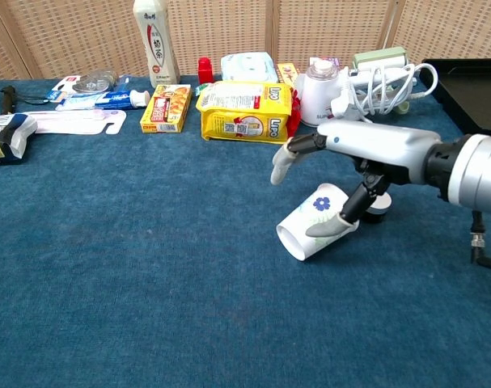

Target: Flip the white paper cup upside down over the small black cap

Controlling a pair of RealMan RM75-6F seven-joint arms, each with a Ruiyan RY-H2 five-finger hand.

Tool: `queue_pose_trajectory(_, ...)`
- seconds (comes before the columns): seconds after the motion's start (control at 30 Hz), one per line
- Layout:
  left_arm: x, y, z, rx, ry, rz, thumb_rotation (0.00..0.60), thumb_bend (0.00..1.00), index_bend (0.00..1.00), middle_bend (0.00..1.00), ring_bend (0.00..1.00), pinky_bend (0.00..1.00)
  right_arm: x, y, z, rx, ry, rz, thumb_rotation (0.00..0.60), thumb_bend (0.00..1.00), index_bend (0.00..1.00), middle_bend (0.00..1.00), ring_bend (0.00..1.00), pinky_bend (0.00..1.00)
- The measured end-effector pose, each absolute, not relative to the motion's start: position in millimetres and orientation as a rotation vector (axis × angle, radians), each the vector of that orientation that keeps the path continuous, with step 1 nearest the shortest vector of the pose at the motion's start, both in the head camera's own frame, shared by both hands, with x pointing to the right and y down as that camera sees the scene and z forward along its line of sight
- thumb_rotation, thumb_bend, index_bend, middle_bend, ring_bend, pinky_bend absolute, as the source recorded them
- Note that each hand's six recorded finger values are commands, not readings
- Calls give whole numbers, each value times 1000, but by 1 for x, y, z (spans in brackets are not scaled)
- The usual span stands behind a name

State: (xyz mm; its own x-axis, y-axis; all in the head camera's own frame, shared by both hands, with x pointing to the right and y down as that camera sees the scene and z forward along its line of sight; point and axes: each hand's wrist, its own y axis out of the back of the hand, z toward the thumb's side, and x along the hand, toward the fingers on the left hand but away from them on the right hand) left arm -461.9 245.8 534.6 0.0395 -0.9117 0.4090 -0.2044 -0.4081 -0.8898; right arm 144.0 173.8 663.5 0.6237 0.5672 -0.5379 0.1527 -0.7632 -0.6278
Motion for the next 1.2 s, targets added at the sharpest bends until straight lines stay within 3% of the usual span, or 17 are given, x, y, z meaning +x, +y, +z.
queue_pose_trajectory(1.2,-471,253,531,-1682,1156,-1437,600,179,281,280,175,183,133,182,685,-1963,-262,892,538,231,345,221,165,32)
